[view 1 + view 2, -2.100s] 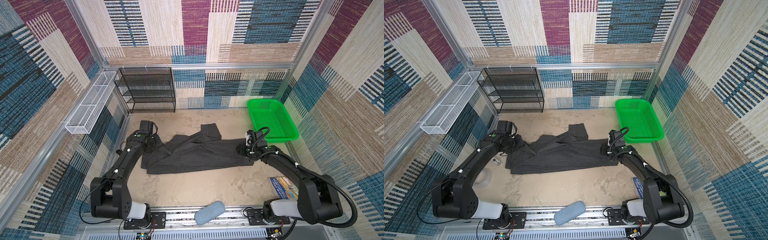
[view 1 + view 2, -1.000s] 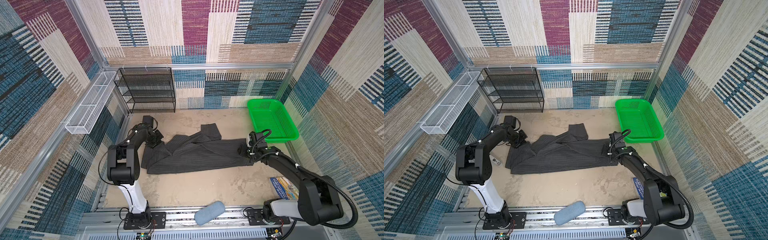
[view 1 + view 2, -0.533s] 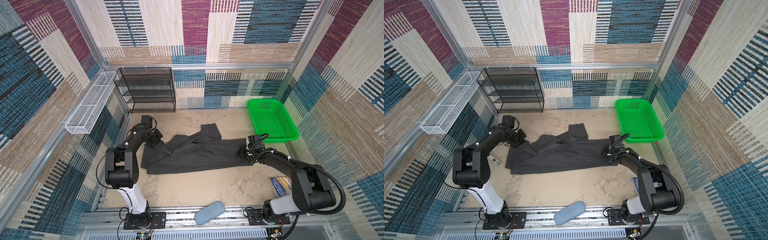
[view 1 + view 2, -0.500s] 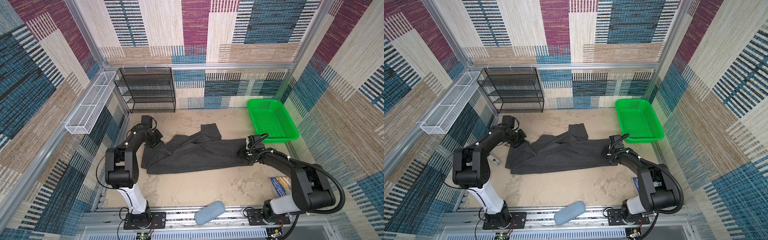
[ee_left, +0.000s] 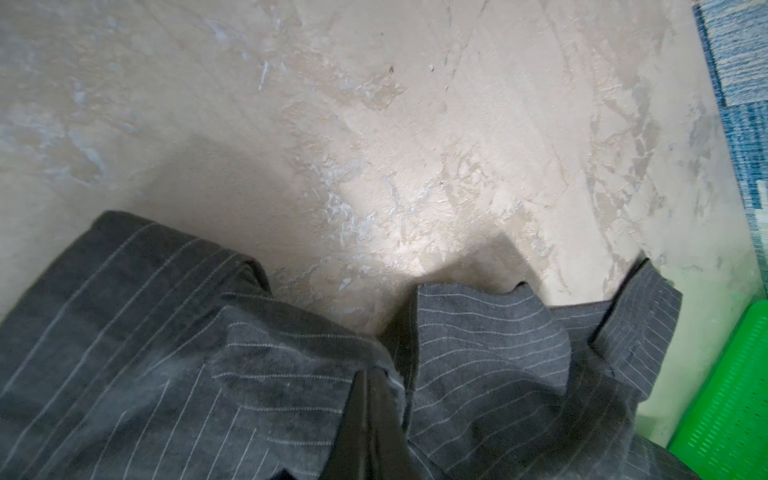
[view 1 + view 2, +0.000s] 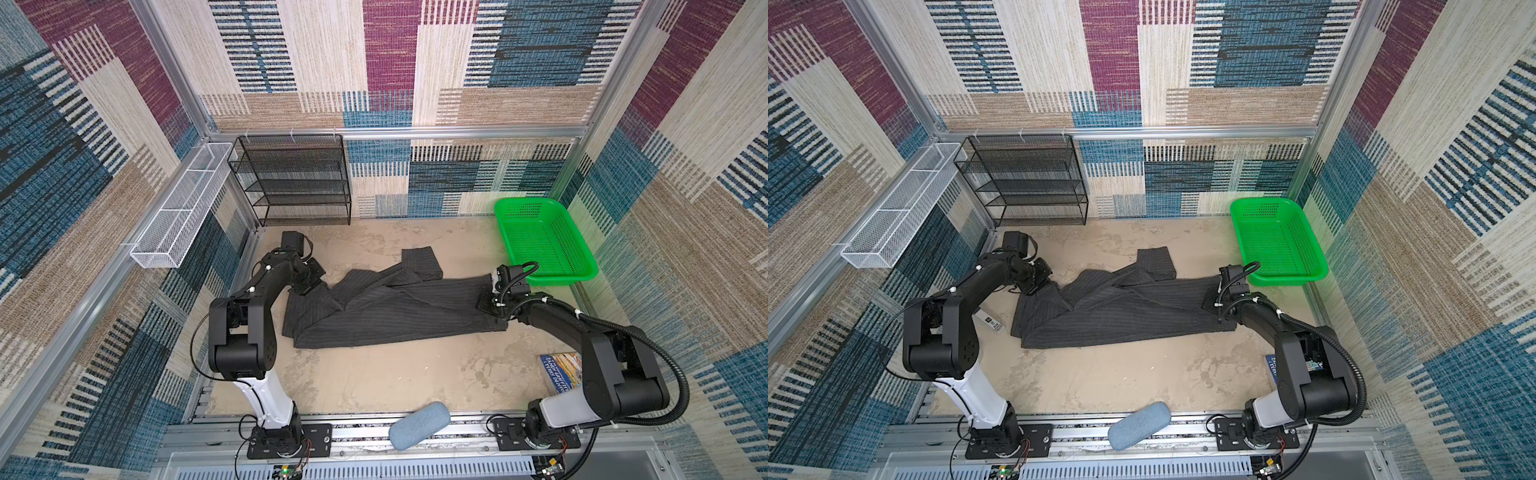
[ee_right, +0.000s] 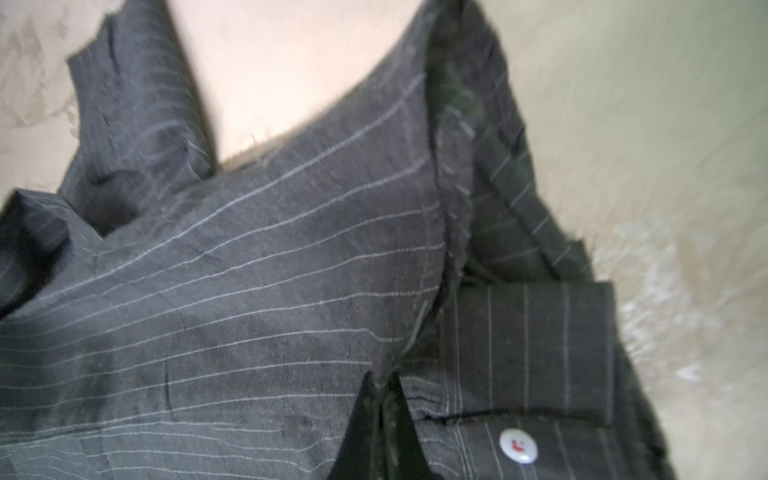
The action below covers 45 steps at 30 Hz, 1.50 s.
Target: Fold and stack the long sleeve shirts
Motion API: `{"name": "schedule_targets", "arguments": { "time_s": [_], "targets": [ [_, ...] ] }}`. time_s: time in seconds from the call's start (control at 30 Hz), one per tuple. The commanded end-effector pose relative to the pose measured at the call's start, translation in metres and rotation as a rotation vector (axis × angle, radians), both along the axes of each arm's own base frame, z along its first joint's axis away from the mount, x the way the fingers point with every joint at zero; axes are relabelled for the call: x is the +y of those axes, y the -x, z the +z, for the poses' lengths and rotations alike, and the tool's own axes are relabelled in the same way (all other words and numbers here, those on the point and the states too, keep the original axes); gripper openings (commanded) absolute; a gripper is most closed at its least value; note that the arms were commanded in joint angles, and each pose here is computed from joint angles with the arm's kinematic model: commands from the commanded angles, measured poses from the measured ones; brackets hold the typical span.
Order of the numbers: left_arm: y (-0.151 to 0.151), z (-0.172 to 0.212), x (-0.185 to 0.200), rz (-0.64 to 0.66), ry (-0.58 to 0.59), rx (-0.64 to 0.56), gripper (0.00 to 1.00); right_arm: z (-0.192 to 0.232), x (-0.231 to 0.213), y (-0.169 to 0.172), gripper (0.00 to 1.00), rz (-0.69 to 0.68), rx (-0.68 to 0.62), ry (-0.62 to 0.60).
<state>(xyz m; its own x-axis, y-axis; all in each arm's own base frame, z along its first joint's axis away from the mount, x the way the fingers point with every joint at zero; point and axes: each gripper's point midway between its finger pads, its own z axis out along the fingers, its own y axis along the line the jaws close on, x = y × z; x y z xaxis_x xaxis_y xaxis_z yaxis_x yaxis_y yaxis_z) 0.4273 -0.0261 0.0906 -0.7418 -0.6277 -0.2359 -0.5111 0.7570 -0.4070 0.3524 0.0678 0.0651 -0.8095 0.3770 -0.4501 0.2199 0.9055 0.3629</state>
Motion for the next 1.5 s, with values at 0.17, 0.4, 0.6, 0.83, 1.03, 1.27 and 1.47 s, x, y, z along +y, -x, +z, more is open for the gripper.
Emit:
{"name": "schedule_targets", "arguments": {
  "time_s": [0.17,0.4,0.6,0.83,1.03,1.27,1.47],
  "targets": [
    [-0.001,0.01,0.024,0.02,-0.045,-0.049,0.0,0.029,-0.035,-0.01,0.03,-0.015,-0.05,0.125],
    [0.003,0.006,0.025,0.023,-0.012,-0.045,0.0,0.036,-0.045,-0.015,0.03,-0.013,-0.065,0.147],
    [0.001,0.013,-0.003,-0.022,0.12,-0.051,0.15,0.028,-0.038,-0.015,0.03,0.005,-0.06,0.11],
    [-0.011,0.019,-0.028,-0.09,0.165,-0.044,0.34,0.02,-0.033,-0.011,0.03,0.021,-0.057,0.086],
    [-0.018,0.016,-0.049,-0.177,0.11,-0.002,0.4,0.018,-0.033,-0.007,0.03,0.028,-0.058,0.086],
    [0.0,0.004,-0.048,-0.221,0.024,0.08,0.39,0.019,-0.032,-0.007,0.03,0.032,-0.066,0.082],
    [0.012,0.001,-0.048,-0.257,-0.041,0.112,0.39,0.017,-0.031,-0.005,0.03,0.035,-0.066,0.074]
  ]
}}
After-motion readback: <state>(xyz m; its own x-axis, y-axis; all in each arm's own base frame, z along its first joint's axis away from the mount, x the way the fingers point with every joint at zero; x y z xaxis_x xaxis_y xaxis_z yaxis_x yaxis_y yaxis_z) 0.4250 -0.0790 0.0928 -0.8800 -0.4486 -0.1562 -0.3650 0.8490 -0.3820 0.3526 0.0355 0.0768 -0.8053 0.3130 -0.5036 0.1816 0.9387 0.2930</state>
